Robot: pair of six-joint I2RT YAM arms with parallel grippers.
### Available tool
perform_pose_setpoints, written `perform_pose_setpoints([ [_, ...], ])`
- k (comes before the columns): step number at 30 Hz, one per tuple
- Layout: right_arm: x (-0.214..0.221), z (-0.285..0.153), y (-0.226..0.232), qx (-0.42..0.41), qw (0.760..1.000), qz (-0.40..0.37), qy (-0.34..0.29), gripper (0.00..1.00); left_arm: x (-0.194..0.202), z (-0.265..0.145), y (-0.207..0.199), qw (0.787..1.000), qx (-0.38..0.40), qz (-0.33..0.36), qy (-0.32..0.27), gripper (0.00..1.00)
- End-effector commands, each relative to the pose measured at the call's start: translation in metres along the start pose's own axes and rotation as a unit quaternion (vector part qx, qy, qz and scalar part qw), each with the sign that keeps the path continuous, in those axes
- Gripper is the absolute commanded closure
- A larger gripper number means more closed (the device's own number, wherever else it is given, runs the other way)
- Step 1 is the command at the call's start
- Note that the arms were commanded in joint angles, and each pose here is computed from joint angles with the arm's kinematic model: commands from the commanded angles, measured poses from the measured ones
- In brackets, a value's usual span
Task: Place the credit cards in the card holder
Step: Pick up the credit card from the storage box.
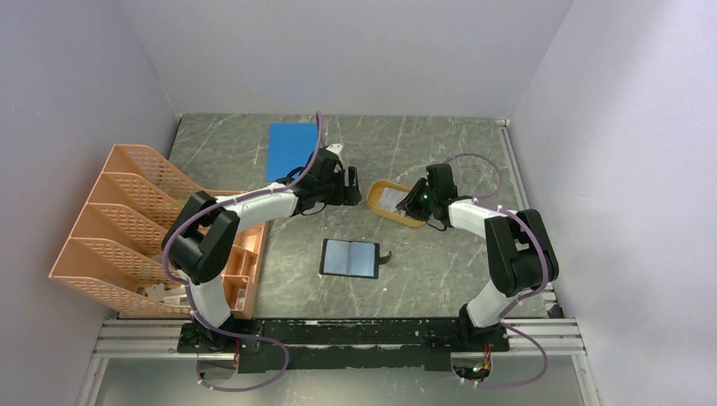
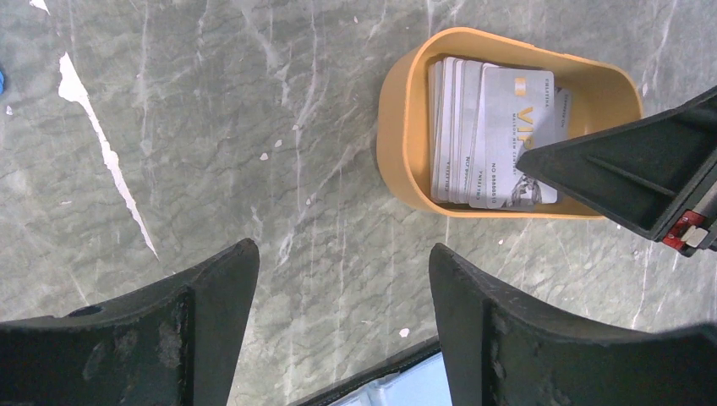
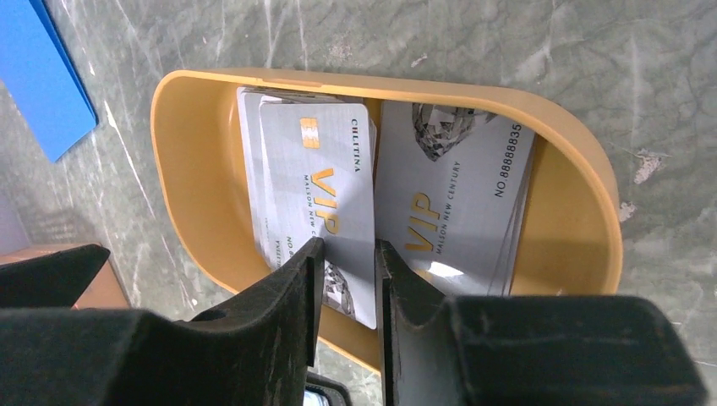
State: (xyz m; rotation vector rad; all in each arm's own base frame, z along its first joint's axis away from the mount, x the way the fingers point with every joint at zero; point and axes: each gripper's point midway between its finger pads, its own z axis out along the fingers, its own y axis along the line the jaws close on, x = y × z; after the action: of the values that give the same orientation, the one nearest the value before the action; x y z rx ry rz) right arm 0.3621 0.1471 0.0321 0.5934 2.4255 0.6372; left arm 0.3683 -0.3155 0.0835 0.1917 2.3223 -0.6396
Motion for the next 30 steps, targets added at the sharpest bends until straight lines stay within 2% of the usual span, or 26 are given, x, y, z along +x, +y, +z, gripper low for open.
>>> perform_pose_setpoints([
  [1,0.003,-0.006,-0.014,0.019,1.000,0.000,0.001,0.71,-0.008,-0.003,0.001,1.000,-0.003,0.001,-0.014,0.22],
  [15,-0.003,-0.019,-0.012,0.017,1.000,-0.004,-0.014,0.80,-0.010,-0.004,0.001,1.000,-0.003,0.002,-0.016,0.23],
  [21,-0.006,-0.024,-0.010,0.018,1.000,0.000,-0.018,1.00,-0.011,-0.005,0.001,1.000,-0.003,0.002,-0.019,0.22],
  [30,-0.011,-0.034,-0.002,0.016,1.000,0.008,-0.021,1.00,-0.014,-0.007,0.000,1.000,-0.003,0.004,-0.023,0.23],
])
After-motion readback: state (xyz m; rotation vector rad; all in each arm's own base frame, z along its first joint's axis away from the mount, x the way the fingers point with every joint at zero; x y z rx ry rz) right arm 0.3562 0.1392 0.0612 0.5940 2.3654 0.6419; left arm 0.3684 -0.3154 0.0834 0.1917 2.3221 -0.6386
